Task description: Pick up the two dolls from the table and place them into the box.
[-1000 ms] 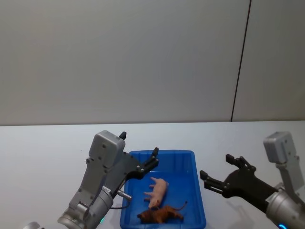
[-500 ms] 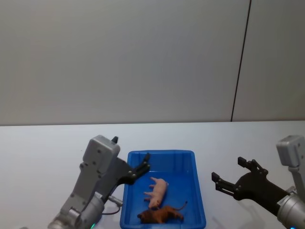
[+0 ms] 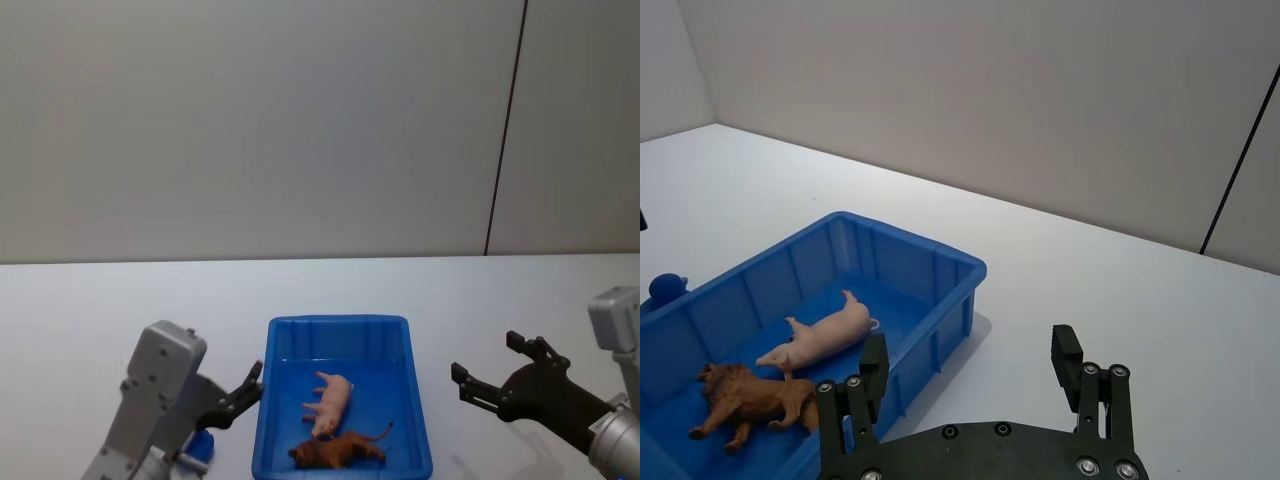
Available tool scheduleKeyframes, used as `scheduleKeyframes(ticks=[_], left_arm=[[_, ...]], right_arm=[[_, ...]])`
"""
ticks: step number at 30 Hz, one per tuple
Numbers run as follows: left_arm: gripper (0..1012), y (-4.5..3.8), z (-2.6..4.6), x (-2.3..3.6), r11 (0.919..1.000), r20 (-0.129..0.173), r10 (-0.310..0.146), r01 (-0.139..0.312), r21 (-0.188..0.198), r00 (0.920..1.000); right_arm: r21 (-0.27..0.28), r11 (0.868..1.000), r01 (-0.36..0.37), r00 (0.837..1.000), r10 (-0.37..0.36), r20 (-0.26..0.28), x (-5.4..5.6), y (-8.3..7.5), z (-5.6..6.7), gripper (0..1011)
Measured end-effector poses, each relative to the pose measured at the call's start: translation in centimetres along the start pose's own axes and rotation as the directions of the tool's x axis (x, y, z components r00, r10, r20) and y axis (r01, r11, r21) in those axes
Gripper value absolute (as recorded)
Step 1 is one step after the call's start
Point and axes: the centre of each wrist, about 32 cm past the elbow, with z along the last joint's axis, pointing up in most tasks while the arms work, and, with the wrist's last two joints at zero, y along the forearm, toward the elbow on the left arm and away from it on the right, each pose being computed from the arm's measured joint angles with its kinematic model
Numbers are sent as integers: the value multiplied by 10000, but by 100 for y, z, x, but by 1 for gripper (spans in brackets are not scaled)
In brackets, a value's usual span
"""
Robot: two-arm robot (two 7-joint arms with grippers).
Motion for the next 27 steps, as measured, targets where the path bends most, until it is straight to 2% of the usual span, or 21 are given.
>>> scheduleKeyframes(ticks=[4,7,10,11,18,27], left_arm=[[1001,77,-80,16,9993,-117,140,-136,342,9998],[1001,101,-114,19,9987,-212,192,-182,471,9996],[1001,128,-191,23,9971,-386,262,-233,730,9989],[1001,128,-191,23,9971,-386,262,-233,730,9989],[1001,131,-332,31,9929,-663,368,-290,1154,9971],[1001,111,-467,38,9871,-891,259,-114,1594,9957]], right_arm=[[-3,10000,15,10000,-15,-5,5,-5,-2,1001],[-7,10000,21,10000,-21,-7,7,-8,-4,1001],[-7,10000,28,10000,-28,-3,9,-10,-5,1001],[-7,10000,29,10000,-29,-5,9,-10,-5,1001],[-8,10000,45,10000,-45,-8,12,-14,-7,1001],[-14,10000,50,10000,-50,-12,15,-16,-9,1001]])
